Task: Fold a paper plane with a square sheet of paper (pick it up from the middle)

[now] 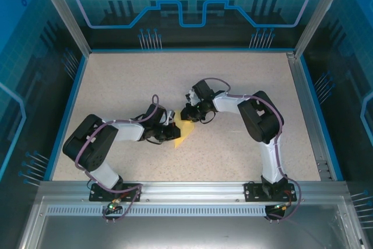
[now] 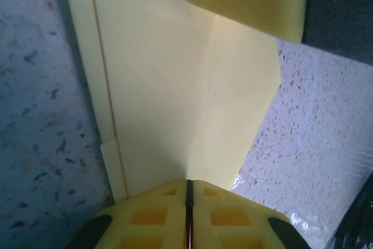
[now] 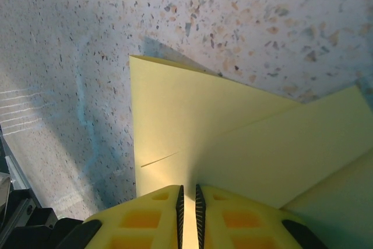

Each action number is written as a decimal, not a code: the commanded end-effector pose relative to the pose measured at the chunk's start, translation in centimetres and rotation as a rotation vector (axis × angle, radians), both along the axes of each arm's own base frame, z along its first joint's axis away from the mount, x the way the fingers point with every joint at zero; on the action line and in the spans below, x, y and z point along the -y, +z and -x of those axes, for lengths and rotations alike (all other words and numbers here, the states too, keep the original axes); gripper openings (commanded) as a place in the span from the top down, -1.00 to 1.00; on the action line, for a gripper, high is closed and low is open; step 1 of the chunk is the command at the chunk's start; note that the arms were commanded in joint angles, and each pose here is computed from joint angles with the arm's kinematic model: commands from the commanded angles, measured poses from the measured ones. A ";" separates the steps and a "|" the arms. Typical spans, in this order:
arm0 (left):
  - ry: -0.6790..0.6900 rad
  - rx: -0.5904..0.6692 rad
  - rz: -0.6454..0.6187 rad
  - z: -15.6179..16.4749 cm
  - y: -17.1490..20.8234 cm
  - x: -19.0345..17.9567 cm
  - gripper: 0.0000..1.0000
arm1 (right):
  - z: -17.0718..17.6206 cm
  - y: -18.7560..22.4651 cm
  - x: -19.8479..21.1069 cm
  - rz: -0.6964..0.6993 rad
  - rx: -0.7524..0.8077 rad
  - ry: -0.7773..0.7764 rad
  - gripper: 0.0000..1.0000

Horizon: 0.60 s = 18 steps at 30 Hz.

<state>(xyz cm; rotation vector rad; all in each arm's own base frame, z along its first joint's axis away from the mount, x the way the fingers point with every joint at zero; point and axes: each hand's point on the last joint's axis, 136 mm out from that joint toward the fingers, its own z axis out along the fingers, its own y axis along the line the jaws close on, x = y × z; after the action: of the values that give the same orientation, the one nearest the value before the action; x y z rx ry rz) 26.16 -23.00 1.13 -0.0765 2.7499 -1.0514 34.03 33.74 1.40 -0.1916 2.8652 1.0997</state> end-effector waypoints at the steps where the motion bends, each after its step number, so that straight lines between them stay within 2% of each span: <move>1: -0.049 -0.253 -0.087 6.6 -2.9 -2.3 0.77 | 0.5 -3.0 1.5 0.086 -0.041 -0.030 0.67; 8: -0.082 -0.297 -0.044 8.3 -2.1 -2.2 0.70 | 0.5 -3.0 1.7 0.092 -0.043 -0.033 0.67; 18: -0.085 -0.354 -0.116 10.2 -2.2 -3.5 0.69 | 0.9 -3.0 1.6 0.085 -0.050 -0.028 0.66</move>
<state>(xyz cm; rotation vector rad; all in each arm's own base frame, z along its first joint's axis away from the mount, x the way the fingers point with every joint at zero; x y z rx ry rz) 21.41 -21.85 1.17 -0.0728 2.9092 -1.0860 34.01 33.74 1.39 -0.1910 2.8658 1.1001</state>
